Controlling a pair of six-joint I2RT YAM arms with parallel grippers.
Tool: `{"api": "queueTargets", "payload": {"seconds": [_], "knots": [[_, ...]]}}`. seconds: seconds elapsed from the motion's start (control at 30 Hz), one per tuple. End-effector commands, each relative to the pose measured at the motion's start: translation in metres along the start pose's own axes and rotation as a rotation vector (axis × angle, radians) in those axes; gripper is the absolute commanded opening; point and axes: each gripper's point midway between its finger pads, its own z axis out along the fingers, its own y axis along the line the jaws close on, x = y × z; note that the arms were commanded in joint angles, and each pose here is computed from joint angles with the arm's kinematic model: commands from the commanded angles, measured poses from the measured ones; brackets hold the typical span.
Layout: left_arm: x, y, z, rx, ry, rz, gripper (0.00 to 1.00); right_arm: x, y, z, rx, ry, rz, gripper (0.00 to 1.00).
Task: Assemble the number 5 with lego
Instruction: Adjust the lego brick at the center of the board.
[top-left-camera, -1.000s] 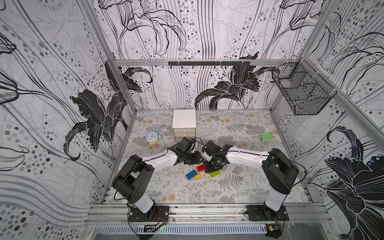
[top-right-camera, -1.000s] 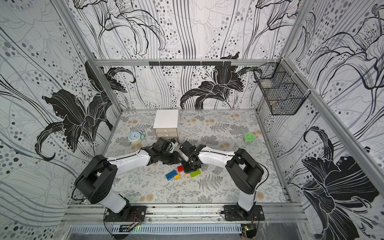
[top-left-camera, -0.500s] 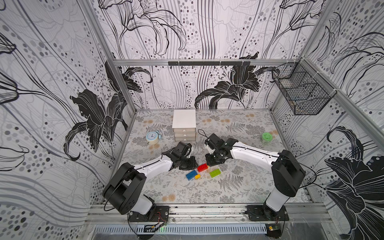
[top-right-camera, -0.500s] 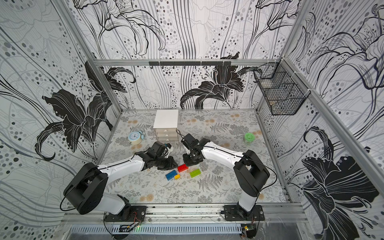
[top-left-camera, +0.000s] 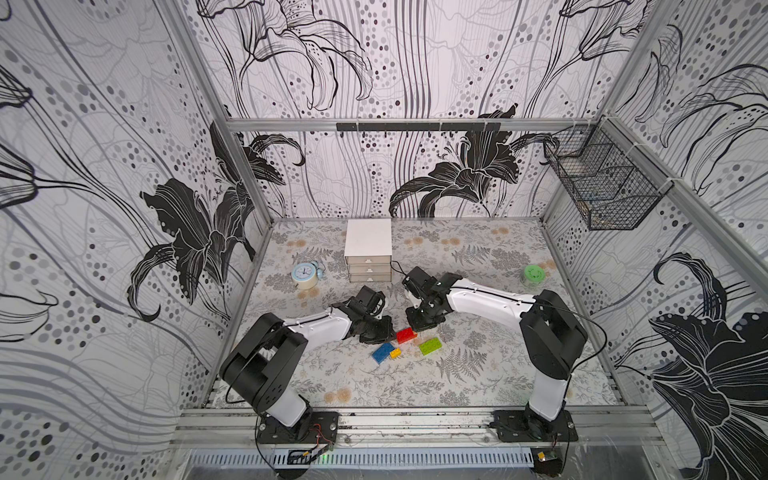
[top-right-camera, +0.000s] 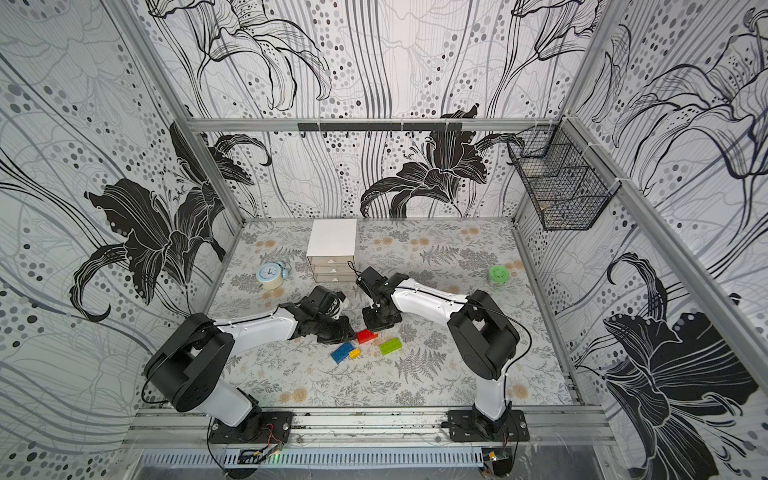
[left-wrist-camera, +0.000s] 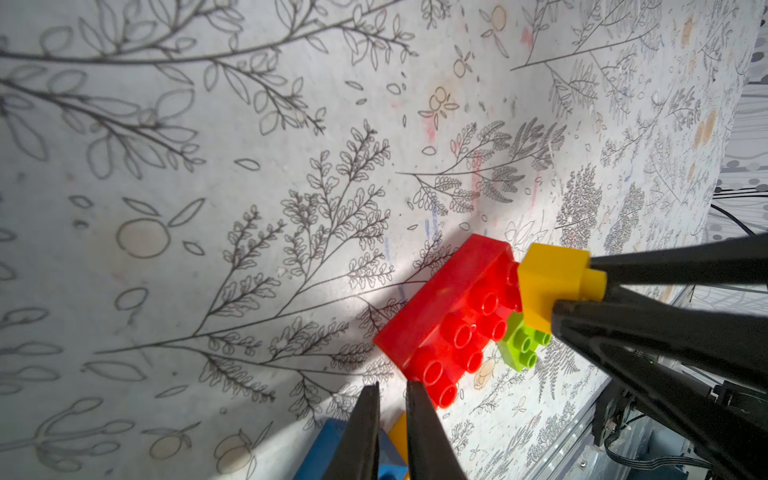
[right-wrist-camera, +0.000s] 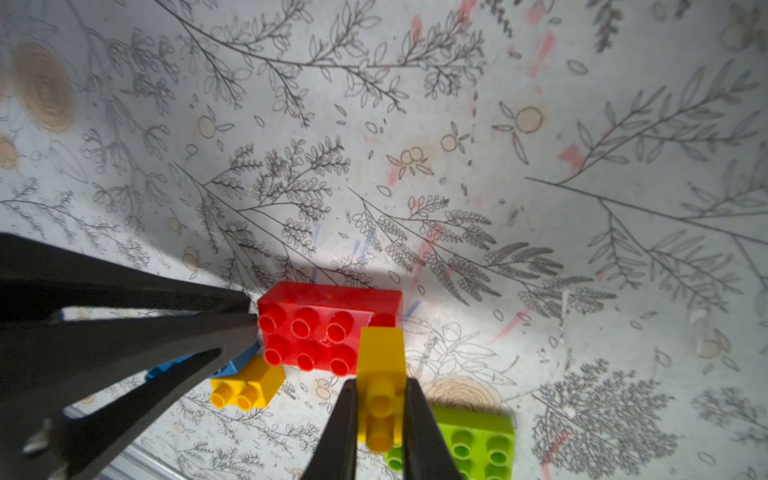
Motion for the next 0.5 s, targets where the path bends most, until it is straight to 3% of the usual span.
{"api": "queueTargets", "payload": {"seconds": [0.0,0.47], "knots": [[-0.013,-0.014,0.001,0.037,-0.028,0.038,0.17,0.001,-0.002,0.001,0.024,0.028,-0.017,0.16],[-0.015,-0.015,0.003,0.038,-0.021,0.047,0.17,0.010,-0.013,0.011,0.128,0.095,-0.005,0.16]]}}
